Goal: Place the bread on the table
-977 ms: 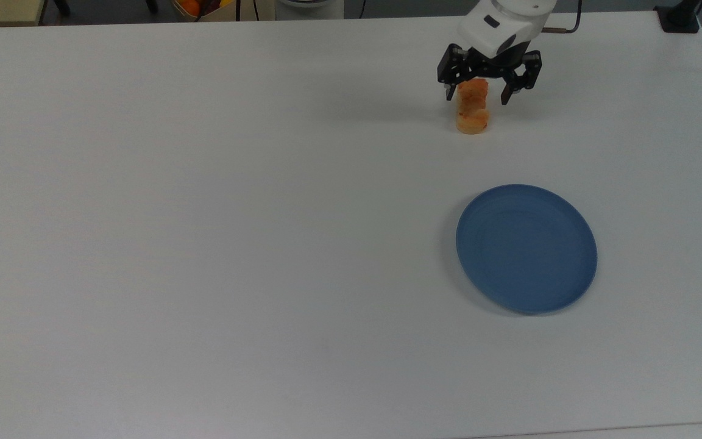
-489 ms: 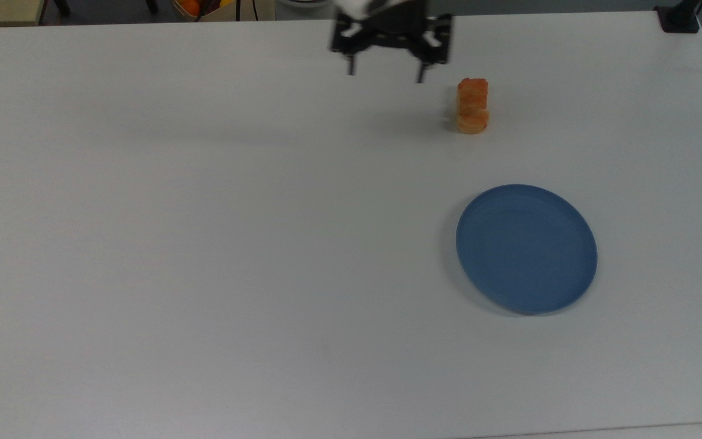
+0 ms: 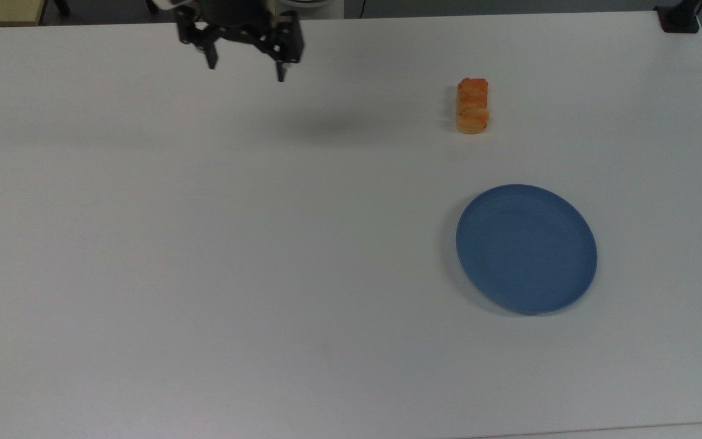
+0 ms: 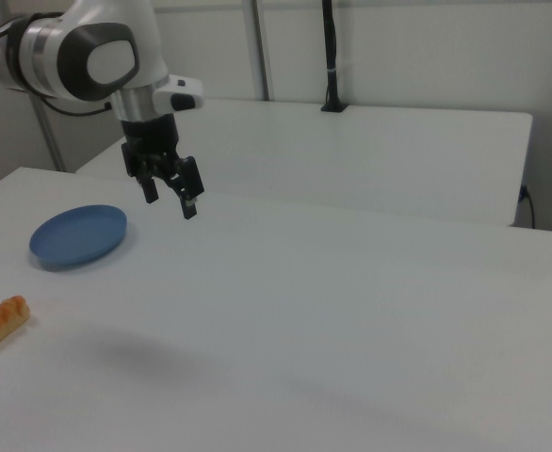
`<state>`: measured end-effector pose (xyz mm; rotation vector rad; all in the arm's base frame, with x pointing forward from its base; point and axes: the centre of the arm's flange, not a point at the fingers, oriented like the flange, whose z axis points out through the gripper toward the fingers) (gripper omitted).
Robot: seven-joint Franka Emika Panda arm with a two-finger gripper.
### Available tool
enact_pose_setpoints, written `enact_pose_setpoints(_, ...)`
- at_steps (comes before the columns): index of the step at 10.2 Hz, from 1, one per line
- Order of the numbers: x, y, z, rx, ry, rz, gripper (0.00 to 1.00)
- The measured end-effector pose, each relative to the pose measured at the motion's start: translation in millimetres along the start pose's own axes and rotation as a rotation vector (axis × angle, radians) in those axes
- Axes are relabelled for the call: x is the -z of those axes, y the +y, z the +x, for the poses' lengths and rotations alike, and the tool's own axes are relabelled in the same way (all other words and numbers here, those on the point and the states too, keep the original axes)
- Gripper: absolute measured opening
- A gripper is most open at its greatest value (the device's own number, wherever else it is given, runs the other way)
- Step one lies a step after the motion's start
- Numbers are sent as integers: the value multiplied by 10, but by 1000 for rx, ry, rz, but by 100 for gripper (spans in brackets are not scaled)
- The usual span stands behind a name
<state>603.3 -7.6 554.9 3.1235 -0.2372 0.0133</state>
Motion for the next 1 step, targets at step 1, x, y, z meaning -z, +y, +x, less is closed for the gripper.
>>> enact_pose_setpoints(1, 35, 153, 11, -22, 6, 4, 100)
